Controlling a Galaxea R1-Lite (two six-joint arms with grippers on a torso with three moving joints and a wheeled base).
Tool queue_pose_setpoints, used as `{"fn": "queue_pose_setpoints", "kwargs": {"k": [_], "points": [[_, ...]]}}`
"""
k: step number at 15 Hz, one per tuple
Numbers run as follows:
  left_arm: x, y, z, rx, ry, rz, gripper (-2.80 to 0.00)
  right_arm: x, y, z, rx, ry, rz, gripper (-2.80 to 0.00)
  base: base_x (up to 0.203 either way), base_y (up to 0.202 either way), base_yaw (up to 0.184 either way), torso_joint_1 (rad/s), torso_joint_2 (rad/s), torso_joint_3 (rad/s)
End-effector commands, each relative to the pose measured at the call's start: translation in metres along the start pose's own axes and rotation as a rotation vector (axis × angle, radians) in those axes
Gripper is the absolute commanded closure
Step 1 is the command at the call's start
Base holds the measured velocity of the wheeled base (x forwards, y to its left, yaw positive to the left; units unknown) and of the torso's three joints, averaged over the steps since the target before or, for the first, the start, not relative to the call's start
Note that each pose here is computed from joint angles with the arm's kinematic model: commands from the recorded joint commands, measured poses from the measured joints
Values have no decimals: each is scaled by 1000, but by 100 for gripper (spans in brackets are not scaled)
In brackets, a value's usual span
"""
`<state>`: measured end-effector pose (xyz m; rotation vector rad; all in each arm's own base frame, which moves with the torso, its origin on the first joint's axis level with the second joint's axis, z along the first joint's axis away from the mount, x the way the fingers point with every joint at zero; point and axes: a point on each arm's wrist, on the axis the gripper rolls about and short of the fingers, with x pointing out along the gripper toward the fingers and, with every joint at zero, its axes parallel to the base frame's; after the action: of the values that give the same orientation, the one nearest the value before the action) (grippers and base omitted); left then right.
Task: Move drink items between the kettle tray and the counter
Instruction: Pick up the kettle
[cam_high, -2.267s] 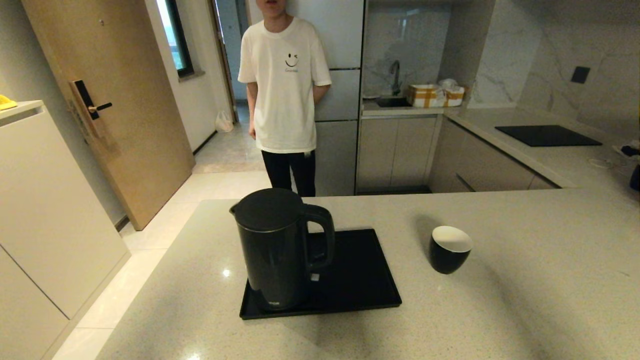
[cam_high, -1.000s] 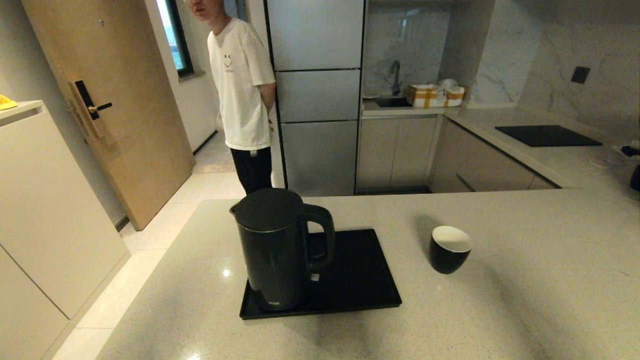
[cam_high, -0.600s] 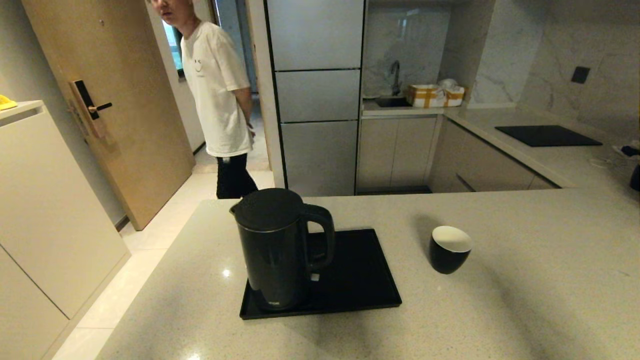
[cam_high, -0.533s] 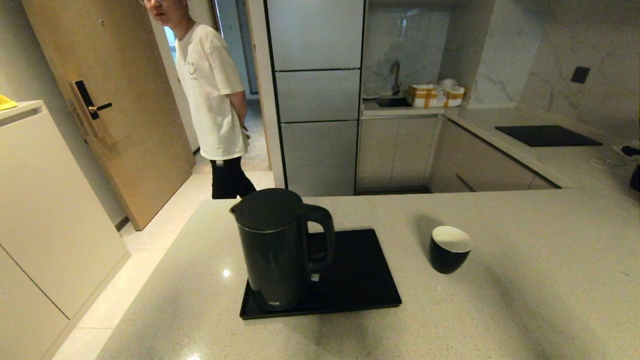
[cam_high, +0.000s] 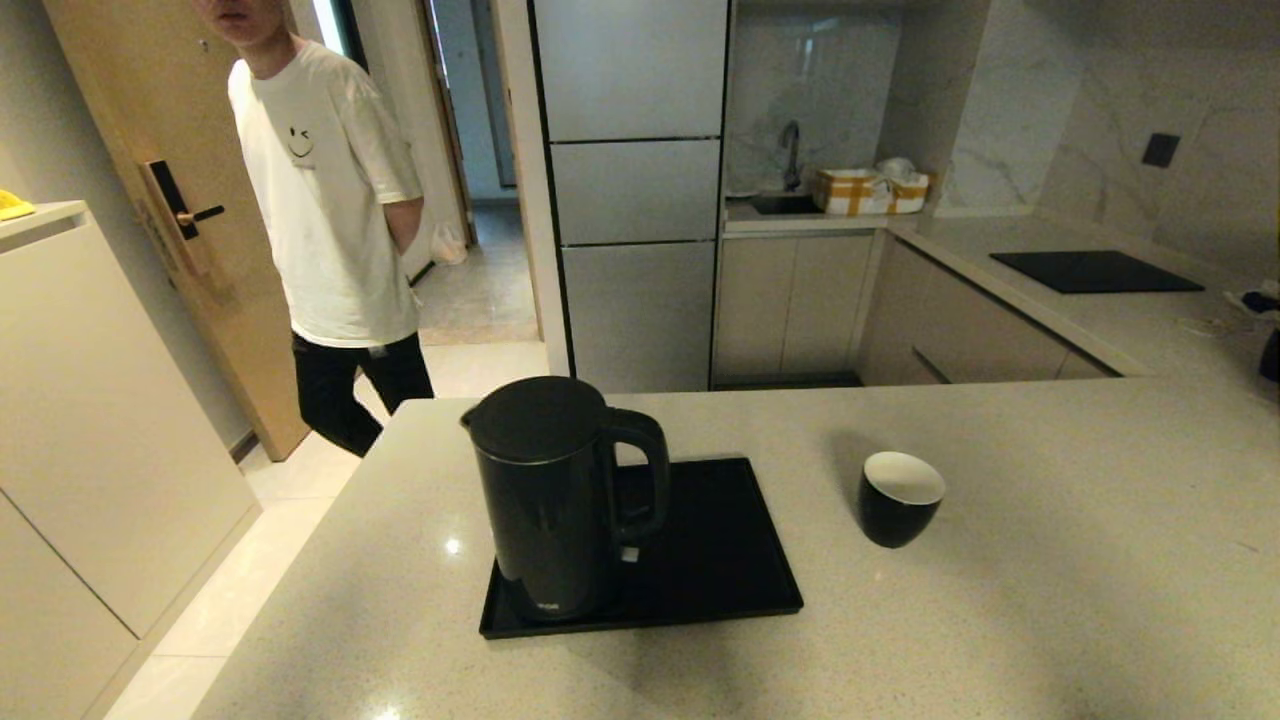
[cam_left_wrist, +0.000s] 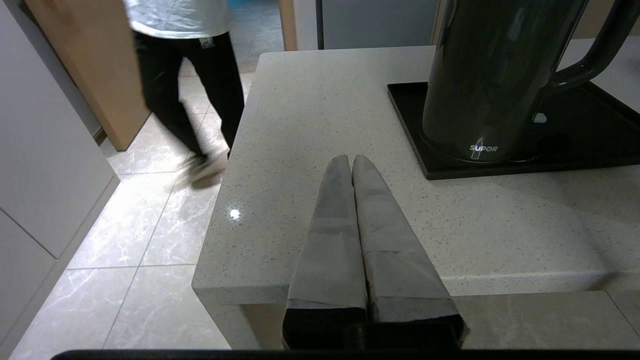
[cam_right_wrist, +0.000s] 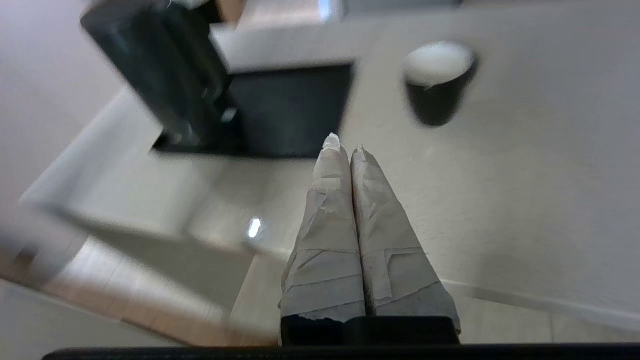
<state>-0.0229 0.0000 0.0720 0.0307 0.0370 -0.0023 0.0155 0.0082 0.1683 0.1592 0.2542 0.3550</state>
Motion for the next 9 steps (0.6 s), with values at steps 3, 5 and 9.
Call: {"fn": "queue_pose_setpoints", "kwargs": {"k": [3,5,9], "points": [[0,0,0,0,0,0,0,76,-19,17,78,303,103,0,0,0,0,0,0,0],[0,0,0,0,0,0,0,111,-21,12,91,444,169,0,0,0,0,0,0,0],[0,0,0,0,0,0,0,195,-15,-9,27,603,300,0,0,0,0,0,0,0]]}}
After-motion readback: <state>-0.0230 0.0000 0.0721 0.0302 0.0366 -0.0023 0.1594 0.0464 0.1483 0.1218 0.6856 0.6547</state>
